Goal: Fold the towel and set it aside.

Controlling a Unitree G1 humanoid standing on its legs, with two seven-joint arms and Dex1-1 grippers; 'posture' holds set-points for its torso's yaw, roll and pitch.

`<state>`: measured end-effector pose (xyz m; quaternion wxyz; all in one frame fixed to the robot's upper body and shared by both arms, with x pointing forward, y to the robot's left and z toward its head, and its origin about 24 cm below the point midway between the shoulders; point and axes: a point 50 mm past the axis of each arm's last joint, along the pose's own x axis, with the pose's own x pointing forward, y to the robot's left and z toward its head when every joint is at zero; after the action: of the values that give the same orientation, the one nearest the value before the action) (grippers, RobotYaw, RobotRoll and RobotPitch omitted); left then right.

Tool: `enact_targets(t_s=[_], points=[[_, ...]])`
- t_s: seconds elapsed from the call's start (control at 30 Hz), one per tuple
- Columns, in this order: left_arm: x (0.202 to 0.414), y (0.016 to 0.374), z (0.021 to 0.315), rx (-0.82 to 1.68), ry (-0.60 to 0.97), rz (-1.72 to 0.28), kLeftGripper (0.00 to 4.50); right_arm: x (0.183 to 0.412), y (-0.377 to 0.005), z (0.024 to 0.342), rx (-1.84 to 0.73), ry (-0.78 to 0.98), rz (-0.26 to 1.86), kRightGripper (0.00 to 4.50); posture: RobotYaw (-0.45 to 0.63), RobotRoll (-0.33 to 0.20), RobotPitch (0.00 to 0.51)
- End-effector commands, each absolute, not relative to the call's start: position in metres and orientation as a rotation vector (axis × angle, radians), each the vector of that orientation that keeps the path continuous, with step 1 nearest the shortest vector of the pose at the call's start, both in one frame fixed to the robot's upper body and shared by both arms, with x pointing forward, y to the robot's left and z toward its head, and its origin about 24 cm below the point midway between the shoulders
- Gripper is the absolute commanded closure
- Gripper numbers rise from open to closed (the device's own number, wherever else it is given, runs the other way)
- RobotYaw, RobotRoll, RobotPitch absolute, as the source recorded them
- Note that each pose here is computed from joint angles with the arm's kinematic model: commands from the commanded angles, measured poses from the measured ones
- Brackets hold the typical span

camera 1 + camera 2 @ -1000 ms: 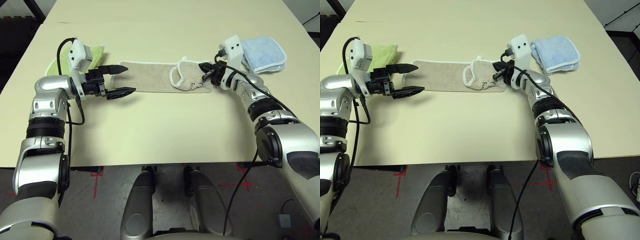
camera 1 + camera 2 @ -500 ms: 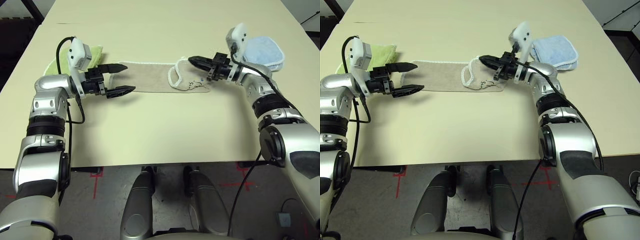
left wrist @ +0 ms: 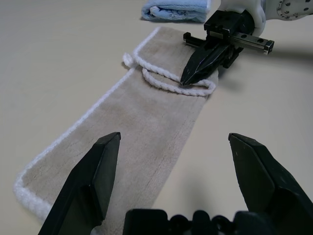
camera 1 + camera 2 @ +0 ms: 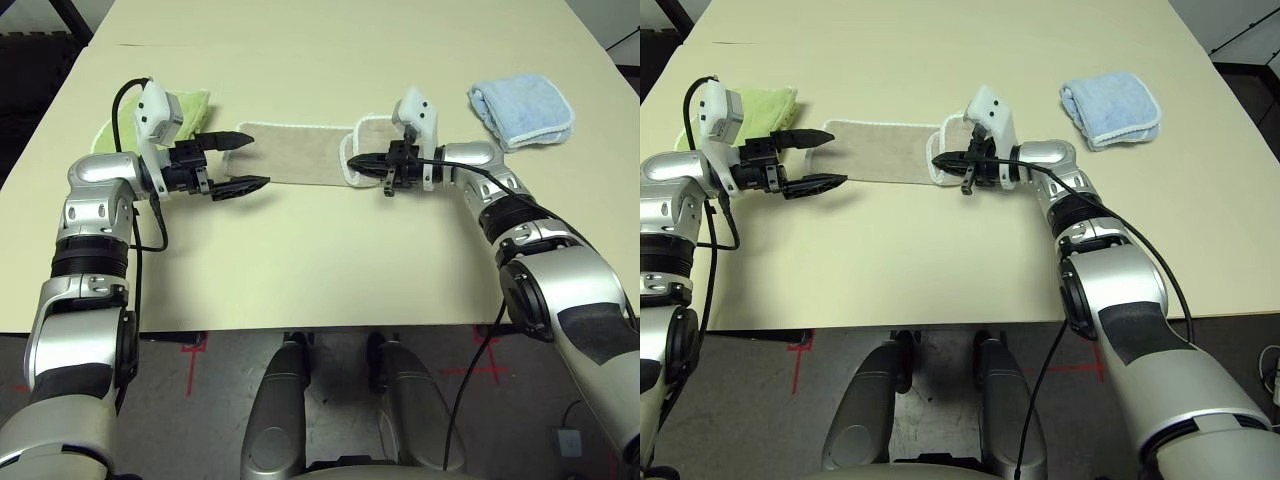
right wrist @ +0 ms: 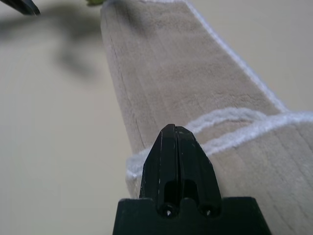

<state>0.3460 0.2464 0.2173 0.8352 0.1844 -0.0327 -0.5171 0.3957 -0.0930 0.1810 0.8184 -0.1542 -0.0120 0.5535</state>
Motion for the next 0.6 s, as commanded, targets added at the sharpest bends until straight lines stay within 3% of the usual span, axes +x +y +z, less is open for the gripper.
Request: enact_targets(t_s=[0.03, 0.17, 0.33, 0.6], points=[[0.344, 0.248, 0.215, 0.395, -0.056, -1.096, 0.00, 0.396, -0.094, 0.188, -0.226, -0.094, 1.171, 4.48, 0.09, 0.000, 0.249], [0.345, 0.247, 0.215, 0.395, -0.058, -1.098, 0.00, 0.396, -0.112, 0.204, -0.155, -0.193, 1.150, 4.48, 0.08, 0.000, 0.249], [0.346, 0.248, 0.216, 0.395, -0.060, -1.092, 0.00, 0.390, -0.160, 0.220, -0.172, -0.277, 1.119, 4.48, 0.06, 0.000, 0.248], [0.347, 0.254, 0.214, 0.373, -0.056, -1.069, 0.00, 0.362, -0.219, 0.205, -0.374, -0.145, 1.198, 4.48, 0.03, 0.000, 0.249]])
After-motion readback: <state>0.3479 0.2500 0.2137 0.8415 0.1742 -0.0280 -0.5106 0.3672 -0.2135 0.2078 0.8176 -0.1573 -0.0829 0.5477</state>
